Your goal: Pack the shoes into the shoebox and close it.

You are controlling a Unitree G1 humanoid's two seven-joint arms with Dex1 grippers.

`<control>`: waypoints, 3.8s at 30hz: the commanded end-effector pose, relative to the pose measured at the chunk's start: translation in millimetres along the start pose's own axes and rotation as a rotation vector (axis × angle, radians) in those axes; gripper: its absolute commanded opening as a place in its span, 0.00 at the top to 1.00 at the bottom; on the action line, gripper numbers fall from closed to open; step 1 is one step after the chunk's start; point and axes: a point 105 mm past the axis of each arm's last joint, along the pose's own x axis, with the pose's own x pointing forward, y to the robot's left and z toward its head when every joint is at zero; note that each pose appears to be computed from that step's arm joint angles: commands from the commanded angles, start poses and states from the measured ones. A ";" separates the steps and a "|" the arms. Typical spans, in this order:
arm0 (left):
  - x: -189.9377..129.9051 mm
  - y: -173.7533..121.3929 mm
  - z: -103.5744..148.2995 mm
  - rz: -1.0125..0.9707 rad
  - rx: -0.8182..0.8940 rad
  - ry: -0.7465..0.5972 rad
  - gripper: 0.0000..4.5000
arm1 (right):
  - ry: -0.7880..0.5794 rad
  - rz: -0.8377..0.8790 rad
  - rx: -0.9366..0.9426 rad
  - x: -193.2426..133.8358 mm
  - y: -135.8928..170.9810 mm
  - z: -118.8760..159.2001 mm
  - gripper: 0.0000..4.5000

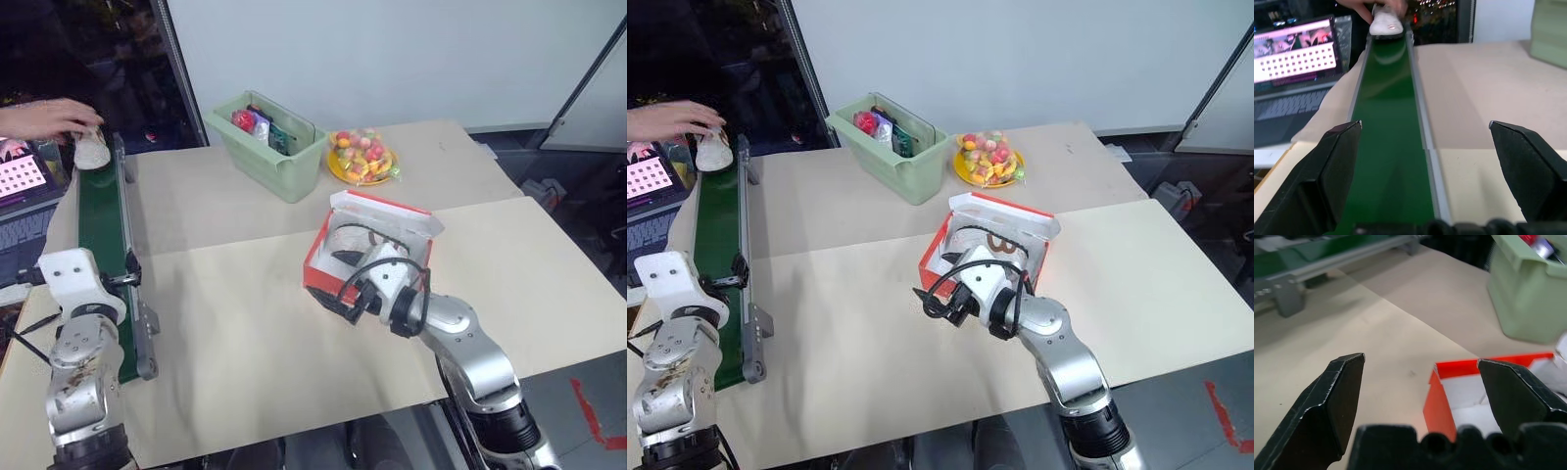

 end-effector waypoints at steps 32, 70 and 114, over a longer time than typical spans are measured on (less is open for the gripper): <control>-0.9 12.2 2.8 0.078 0.055 -0.009 0.00 | -0.080 0.430 0.108 -15.1 31.9 15.0 0.03; -2.2 11.0 -26.6 0.104 0.028 0.182 0.70 | -0.129 0.377 0.147 -13.0 16.9 39.4 0.00; -7.0 -82.6 85.9 -0.156 0.110 -0.265 0.99 | -0.143 0.103 0.756 12.0 -54.9 45.3 0.00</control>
